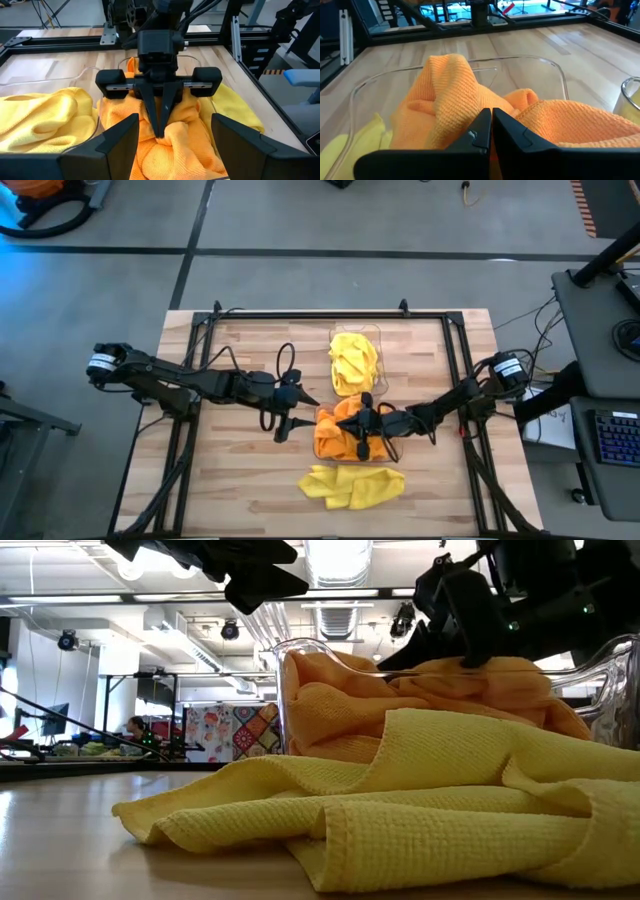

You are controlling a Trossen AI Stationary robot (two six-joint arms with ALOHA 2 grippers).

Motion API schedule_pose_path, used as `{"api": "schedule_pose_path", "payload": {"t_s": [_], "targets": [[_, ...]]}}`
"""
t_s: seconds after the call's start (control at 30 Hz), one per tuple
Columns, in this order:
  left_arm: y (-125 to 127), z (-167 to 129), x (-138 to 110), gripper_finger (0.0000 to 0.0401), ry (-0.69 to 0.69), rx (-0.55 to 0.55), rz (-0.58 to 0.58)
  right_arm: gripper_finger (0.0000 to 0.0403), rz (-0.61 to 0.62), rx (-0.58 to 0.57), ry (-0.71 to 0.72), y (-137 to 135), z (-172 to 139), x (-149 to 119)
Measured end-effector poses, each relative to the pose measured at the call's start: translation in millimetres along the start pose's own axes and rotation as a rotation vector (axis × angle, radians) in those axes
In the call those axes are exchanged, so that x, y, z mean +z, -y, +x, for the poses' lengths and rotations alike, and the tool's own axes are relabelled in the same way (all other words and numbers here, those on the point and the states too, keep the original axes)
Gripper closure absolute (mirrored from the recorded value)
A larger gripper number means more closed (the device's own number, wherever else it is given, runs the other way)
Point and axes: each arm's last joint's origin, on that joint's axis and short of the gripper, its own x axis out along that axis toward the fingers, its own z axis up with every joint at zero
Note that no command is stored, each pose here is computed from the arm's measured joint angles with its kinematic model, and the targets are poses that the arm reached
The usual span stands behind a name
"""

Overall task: Sort microfiber towel by color & place in baskets
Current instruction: Put the orange towel into the bottom transparent bin

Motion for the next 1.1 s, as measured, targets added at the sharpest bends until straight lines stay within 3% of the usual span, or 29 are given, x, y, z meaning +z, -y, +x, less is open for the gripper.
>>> {"api": "schedule_pose_path", "payload": {"t_s": [0.4,0.93,1.1], "targets": [[0,0,0,0.0169,-0.001,0.000,0.000,0.0391,0.000,0.003,-0.002,0,-1,4],[0,0,-1,0.0169,-0.002,0.000,-0.001,0.0391,0.040,-0.001,-0.038,4,-28,38],[0,0,-1,0.0169,-0.003,0.000,-0.001,0.0391,0.042,-0.025,-0.113,4,-36,52]]}}
